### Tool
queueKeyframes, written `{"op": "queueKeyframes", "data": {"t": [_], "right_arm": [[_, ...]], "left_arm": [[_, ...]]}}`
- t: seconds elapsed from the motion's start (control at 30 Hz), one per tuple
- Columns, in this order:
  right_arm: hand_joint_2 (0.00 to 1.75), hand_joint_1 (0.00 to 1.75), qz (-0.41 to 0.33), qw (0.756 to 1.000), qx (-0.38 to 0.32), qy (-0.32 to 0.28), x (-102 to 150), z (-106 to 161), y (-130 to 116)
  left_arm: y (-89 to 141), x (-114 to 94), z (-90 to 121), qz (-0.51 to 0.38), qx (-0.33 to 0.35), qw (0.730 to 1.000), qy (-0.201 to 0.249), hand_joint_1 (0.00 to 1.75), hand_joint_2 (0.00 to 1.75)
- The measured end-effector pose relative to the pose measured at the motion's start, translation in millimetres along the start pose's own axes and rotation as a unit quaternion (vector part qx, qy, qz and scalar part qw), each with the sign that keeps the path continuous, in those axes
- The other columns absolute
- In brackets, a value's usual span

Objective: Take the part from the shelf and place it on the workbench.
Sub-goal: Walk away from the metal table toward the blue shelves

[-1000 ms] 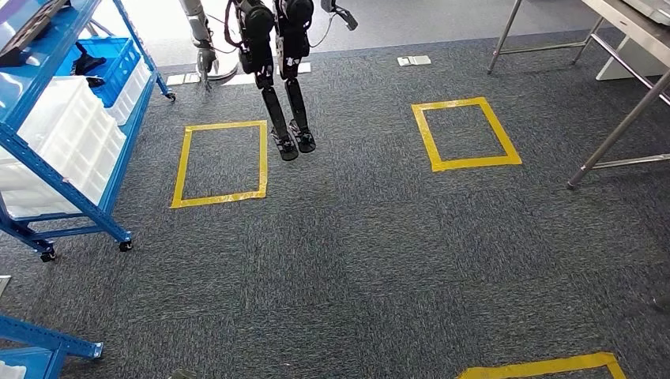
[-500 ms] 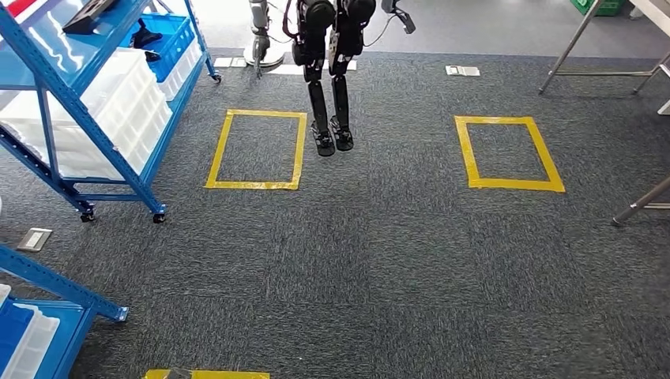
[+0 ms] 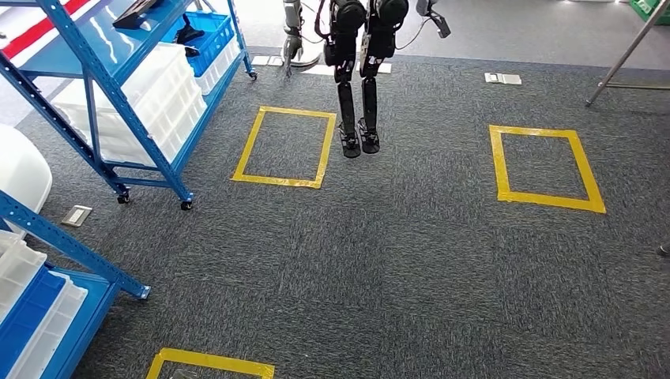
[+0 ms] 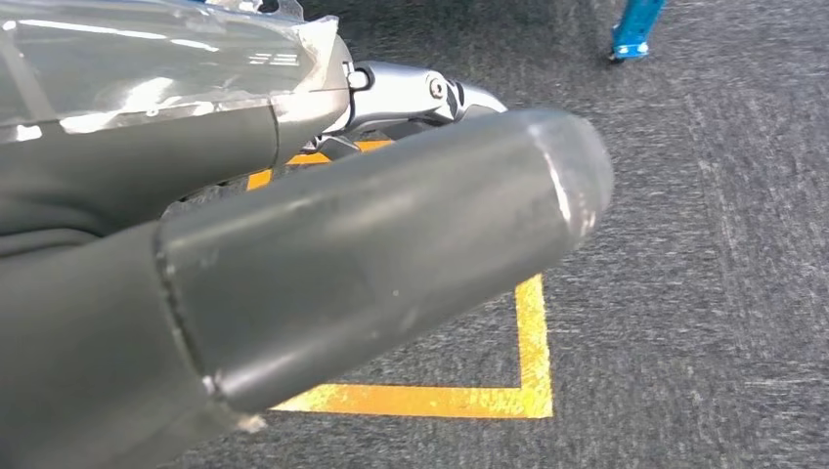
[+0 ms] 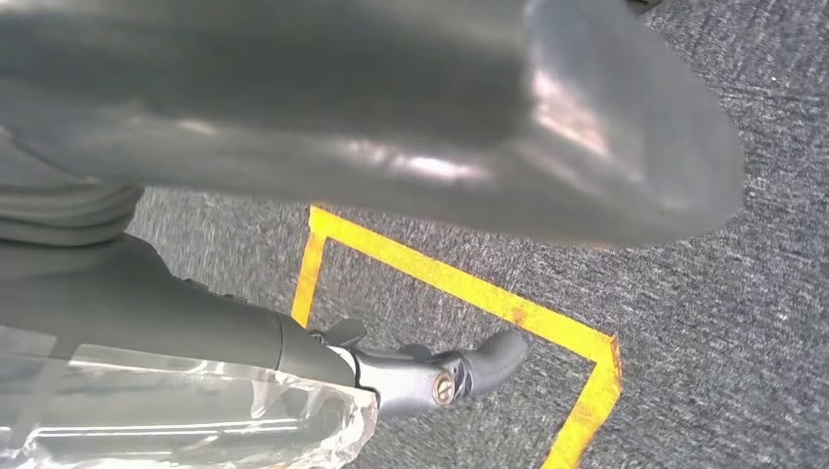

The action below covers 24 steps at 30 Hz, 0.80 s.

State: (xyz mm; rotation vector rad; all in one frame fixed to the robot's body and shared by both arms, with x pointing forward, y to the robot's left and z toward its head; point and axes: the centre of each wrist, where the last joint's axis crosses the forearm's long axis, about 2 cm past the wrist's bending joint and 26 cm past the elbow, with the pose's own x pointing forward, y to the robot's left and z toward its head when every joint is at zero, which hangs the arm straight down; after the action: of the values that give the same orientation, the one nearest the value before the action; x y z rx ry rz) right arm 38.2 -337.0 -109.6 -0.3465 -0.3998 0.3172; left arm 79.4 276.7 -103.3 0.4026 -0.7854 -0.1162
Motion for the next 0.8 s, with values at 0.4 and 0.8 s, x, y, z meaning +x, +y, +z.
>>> {"op": "queueKeyframes", "data": {"t": [0.4,0.8], "right_arm": [[0.0,0.0,-0.001,1.0,0.001,-0.006,2.9,0.0,2.4],[0.0,0.0,0.0,1.0,0.003,-0.004,-0.2,0.7,2.1]], "left_arm": [[2.0,1.9,-2.4,-0.003,0.0,1.0,-0.003,0.0,0.0],[-1.6,-0.6,0.5,0.027,-0.03,0.999,0.03,0.0,0.0]]}}
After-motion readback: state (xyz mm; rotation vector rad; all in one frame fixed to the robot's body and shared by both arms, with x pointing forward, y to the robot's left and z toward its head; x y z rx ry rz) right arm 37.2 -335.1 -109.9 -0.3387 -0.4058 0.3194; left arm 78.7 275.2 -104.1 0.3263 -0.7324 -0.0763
